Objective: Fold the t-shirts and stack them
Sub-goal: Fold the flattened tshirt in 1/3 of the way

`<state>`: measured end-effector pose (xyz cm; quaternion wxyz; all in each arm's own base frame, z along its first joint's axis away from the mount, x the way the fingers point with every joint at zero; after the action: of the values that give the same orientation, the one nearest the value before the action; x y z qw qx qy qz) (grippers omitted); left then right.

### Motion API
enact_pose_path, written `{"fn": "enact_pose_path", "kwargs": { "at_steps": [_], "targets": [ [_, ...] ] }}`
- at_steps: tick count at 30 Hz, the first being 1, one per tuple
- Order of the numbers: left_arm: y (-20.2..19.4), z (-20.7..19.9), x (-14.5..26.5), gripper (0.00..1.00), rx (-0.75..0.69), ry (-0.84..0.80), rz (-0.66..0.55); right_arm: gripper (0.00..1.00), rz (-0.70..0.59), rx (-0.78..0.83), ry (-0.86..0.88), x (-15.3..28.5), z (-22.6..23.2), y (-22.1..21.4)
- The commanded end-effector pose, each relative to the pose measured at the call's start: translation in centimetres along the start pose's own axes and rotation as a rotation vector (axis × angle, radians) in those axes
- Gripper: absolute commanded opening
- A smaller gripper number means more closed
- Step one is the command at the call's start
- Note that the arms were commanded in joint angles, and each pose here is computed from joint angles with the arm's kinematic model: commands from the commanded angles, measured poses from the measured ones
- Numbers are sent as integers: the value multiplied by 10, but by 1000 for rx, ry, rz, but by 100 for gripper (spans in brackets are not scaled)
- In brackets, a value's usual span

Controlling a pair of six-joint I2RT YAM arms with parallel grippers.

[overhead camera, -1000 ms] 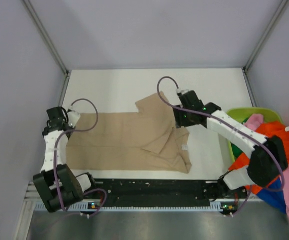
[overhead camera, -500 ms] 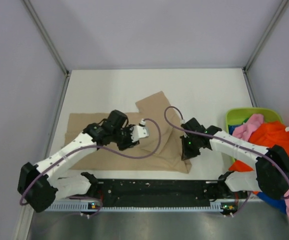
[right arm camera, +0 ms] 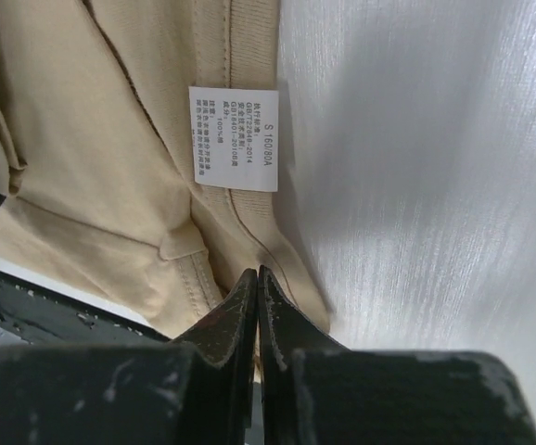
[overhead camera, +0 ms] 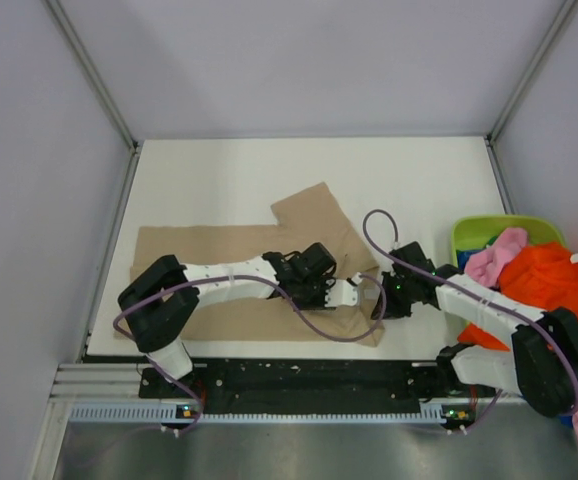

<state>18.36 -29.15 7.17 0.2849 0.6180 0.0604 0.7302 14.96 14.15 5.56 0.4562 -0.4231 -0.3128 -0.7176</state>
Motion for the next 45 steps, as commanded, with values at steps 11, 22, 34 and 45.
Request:
{"fn": "enact_pose_path", "kwargs": {
  "at_steps": [11, 22, 34, 45],
  "targets": [
    [-3, 40, -4, 0, 38, 173, 109, 0, 25, 159, 166, 20, 49, -3],
    [-38, 91, 22, 0, 322, 394, 86, 0, 78, 60, 87, -14, 20, -14],
    [-104, 120, 58, 42, 534, 568, 282, 8, -76, 39, -24, 14, 6, 11],
    [-176, 33, 156, 53, 518, 465, 472, 60, -145, 77, -93, 40, 17, 31]
  ]
}}
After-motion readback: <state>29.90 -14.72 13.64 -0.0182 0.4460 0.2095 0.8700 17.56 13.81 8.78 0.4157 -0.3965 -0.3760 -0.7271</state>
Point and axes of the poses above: each gripper's point midway between its finger pads, its own x axis back along the fingers, its own z axis along the line the jaws close on, y = z × x, the point moved 4 cm from there along x, back along the fingers, and after that the axes turned 12 degrees about -x, right-handed, at the moved point
